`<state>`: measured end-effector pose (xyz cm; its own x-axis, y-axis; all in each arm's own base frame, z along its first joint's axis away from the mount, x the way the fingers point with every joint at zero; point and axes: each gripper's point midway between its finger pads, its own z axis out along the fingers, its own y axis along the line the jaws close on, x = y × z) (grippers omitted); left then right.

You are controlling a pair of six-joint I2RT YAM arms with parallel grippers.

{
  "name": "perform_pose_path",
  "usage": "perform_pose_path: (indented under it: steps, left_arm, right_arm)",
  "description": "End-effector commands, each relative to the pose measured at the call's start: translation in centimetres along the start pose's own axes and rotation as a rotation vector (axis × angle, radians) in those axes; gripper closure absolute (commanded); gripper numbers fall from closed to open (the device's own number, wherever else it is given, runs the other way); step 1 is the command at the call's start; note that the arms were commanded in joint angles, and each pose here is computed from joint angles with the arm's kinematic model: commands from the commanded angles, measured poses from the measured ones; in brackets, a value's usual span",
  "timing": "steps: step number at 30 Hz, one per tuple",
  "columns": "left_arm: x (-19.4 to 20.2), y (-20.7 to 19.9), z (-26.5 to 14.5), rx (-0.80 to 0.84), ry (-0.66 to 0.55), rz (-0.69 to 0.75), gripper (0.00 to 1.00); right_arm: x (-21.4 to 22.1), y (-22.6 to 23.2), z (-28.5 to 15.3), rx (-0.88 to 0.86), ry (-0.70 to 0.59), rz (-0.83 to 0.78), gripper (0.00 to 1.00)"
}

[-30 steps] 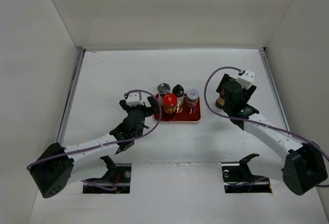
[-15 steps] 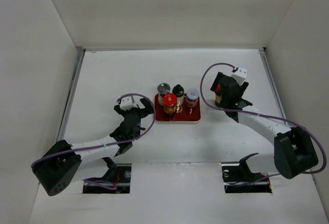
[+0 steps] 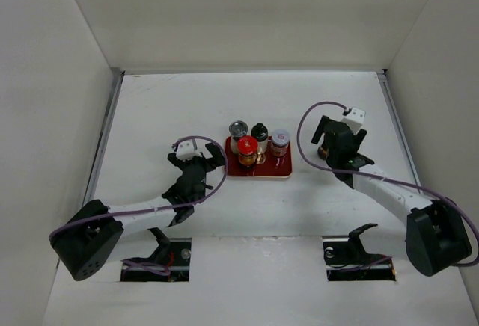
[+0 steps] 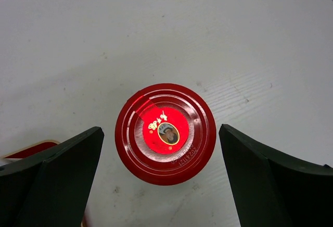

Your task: Organize the condiment bottles

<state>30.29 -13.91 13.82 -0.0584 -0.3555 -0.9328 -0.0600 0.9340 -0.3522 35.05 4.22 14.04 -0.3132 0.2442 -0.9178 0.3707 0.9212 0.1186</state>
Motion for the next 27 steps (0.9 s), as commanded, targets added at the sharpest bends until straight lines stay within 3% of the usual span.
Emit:
perform_pose_path:
  steps: [1, 5, 10, 14, 21, 27]
  left_arm:
    - [-1.4, -1.1, 0.2, 0.026, -0.042, -0.067, 0.02]
    - [-1.1, -1.0, 0.3, 0.021, -0.035, -0.063, 0.02]
    - [-0.9, -0.6, 0.4, 0.007, -0.040, -0.063, 0.00]
    - [-1.2, -0.2, 0.2, 0.003, -0.050, -0.074, 0.00]
    - [-1.1, -0.2, 0.3, 0.002, -0.050, -0.073, 0.00]
    - [-1.4, 0.0, 0.3, -0.007, -0.061, -0.082, 0.00]
  right_arm:
    - [-0.2, 0.8, 0.8, -0.014, 0.016, 0.023, 0.00]
    - [0.0, 0.3, 2.0, 0.029, 0.008, 0.046, 0.01]
    - [-0.7, -0.1, 2.4, 0.055, -0.038, 0.066, 0.28]
    - [-2.0, -0.2, 1.4, 0.065, -0.098, 0.053, 0.42]
    - [-3.0, 2.2, -4.1, -0.057, -0.140, 0.000, 0.44]
    - [-4.0, 7.4, -9.0, -0.269, -0.144, 0.030, 0.45]
